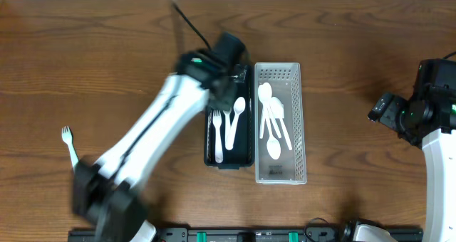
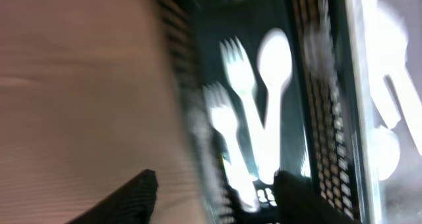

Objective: Pack container
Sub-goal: 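Move left gripper out to the last white fork on the left, then lower left gripper onto the last white fork and grasp it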

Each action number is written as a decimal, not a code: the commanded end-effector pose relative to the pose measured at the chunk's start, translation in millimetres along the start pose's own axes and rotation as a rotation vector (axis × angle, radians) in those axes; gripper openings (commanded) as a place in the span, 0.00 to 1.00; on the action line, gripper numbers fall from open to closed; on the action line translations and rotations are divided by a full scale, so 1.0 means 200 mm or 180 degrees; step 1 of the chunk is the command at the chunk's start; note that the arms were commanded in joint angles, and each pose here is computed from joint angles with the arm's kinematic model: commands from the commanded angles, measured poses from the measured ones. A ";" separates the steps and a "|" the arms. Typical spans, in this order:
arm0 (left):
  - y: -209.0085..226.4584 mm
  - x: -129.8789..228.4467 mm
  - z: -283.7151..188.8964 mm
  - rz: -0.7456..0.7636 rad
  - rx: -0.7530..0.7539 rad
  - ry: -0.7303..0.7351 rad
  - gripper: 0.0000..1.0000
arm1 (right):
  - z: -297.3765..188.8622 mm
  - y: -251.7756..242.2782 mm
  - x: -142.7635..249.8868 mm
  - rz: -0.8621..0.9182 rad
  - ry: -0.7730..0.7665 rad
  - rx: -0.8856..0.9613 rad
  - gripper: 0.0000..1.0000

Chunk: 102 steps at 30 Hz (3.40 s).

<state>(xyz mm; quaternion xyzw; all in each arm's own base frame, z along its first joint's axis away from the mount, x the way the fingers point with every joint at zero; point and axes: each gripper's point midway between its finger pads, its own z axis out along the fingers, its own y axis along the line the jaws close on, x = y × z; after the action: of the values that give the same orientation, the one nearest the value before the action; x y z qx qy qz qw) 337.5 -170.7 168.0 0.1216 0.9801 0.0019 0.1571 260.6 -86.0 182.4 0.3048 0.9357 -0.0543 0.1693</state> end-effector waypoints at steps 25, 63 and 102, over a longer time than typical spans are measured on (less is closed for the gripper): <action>1.87 0.70 0.08 -0.3260 -0.0912 0.0609 0.99 | 0.02 0.01 0.04 -0.0187 0.0091 -0.0080 0.99; 1.88 0.99 0.69 -0.2429 -0.0115 0.0955 0.95 | 0.05 0.01 0.04 -0.0245 0.0083 -0.0074 0.99; 1.89 0.98 0.69 -0.2426 -0.0140 0.0915 0.21 | 0.05 0.01 0.04 -0.0244 0.0070 -0.0065 0.99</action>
<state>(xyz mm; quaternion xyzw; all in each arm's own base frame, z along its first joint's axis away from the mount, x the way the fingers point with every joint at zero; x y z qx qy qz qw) 292.5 243.3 -4.1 -0.2430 0.9699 -0.0066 0.0148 260.8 -80.6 171.5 0.2700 0.9482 -0.0450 0.1610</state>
